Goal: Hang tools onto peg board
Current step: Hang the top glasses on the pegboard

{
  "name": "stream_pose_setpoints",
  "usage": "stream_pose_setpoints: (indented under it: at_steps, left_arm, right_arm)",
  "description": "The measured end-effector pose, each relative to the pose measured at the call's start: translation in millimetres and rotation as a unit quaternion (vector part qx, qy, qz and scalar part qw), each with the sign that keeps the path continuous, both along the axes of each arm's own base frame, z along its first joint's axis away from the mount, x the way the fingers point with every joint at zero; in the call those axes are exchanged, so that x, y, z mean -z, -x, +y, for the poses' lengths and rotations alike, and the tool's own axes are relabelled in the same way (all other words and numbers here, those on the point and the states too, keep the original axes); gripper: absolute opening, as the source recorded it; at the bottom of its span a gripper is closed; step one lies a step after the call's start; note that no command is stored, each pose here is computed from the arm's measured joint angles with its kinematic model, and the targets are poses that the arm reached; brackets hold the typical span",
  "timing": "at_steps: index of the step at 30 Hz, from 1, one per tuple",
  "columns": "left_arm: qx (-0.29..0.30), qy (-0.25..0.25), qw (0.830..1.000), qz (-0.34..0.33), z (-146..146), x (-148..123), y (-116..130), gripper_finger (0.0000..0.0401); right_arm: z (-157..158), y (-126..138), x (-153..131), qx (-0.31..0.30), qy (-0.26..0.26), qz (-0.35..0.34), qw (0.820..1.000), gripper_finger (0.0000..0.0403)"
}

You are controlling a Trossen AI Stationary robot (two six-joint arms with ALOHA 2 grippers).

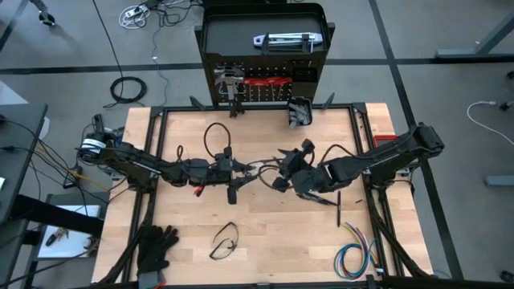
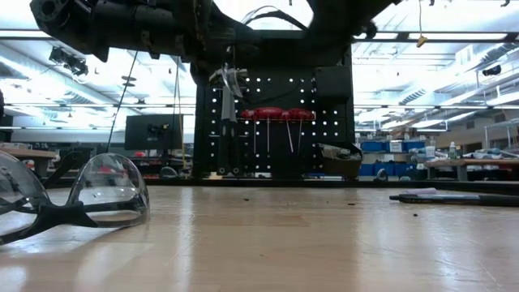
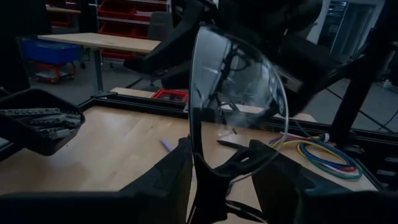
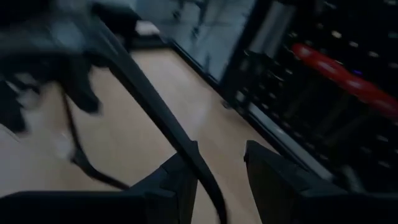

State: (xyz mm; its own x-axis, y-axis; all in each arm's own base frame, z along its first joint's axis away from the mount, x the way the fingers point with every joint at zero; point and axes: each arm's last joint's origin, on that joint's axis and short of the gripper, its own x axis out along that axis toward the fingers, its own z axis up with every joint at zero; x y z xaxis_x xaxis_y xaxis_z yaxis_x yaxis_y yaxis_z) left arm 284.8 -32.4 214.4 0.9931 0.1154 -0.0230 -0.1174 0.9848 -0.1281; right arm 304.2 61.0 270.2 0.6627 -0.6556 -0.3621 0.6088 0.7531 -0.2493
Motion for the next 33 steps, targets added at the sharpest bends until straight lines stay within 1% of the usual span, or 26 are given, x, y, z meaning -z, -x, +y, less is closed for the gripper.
stream_pose_setpoints:
  at_steps: [5,8,12,15,17,19,23,27,29,31,33]
  left_arm:
    - [0.0,0.0,1.0,-0.001,0,0,0,0.0152]
    - [0.001,0.003,1.0,-0.001,0,0,0,0.0152]
    - [0.007,0.005,1.0,-0.009,-1,-2,0,0.0152]
    - [0.009,0.006,1.0,-0.012,-1,-2,0,0.0152]
    - [0.009,0.006,1.0,-0.012,-1,-2,0,0.0152]
    - [0.009,0.006,1.0,-0.014,-1,-3,0,0.0152]
    - [0.009,0.006,1.0,-0.015,-1,-3,0,0.0152]
    - [0.01,0.006,1.0,-0.015,-1,-3,0,0.0152]
    - [0.011,0.006,1.0,-0.015,-1,-3,0,0.0152]
    - [0.022,0.004,1.0,-0.015,-2,-3,0,0.0152]
    - [0.045,0.005,0.999,-0.015,-3,-3,0,0.0152]
  right_arm:
    - [3,9,-6,0.018,-0.001,0.049,0.999,0.0142]
    - [3,19,-2,0.031,-0.007,0.085,0.996,0.0142]
    - [-1,38,7,0.085,-0.027,0.134,0.987,0.0142]
    - [-6,51,10,0.131,-0.041,0.149,0.979,0.0142]
    - [-5,55,11,0.142,-0.052,0.154,0.976,0.0142]
    - [-1,55,12,0.133,-0.063,0.154,0.977,0.0142]
    - [8,49,11,0.095,-0.074,0.142,0.983,0.0142]
    - [18,41,8,0.059,-0.082,0.108,0.989,0.0141]
    - [23,35,7,0.03,-0.086,0.097,0.991,0.0142]
    - [27,30,9,-0.005,-0.086,0.094,0.992,0.0142]
    - [28,28,13,-0.031,-0.081,0.096,0.992,0.0142]
